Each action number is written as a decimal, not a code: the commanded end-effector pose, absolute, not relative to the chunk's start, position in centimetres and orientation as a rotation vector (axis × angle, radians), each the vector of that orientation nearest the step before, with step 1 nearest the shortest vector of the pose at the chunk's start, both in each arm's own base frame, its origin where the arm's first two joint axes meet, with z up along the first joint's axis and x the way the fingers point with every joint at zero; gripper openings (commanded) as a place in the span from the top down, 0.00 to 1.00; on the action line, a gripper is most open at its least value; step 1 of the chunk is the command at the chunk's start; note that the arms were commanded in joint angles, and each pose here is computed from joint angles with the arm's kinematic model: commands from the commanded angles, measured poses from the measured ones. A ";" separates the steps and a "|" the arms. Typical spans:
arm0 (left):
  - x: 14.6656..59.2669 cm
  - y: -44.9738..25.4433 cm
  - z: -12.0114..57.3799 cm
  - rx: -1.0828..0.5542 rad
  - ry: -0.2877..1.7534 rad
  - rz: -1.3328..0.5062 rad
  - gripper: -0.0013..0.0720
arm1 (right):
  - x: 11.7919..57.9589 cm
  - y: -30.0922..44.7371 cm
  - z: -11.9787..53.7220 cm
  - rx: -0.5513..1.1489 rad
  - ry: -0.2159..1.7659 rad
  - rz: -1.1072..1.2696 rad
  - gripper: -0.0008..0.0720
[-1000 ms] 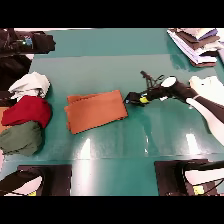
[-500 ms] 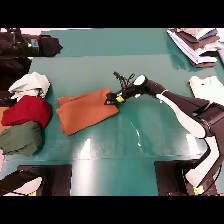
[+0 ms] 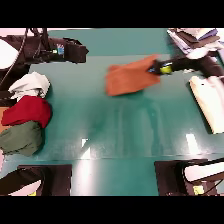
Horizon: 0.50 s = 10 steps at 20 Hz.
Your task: Fold the shirts.
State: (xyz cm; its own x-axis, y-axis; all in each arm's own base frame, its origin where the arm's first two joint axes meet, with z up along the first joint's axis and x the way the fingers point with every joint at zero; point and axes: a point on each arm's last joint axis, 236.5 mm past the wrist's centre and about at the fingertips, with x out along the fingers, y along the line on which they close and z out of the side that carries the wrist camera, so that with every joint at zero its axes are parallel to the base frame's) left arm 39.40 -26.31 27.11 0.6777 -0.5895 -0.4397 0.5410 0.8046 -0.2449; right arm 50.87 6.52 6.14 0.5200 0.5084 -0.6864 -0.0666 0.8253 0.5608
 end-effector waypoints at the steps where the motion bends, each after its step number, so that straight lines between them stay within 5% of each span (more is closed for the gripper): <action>1: 39.3 -27.3 28.0 -0.114 0.491 -0.652 0.95 | 48.7 -8.9 9.9 0.570 0.851 0.090 0.97; 6: 39.6 -27.3 28.5 -0.146 0.474 -0.647 0.95 | 44.7 -22.5 10.3 0.686 0.737 -0.176 0.97; 10: 39.6 -27.3 28.5 -0.152 0.476 -0.646 0.95 | 45.8 -25.3 10.9 0.787 0.615 -0.211 0.97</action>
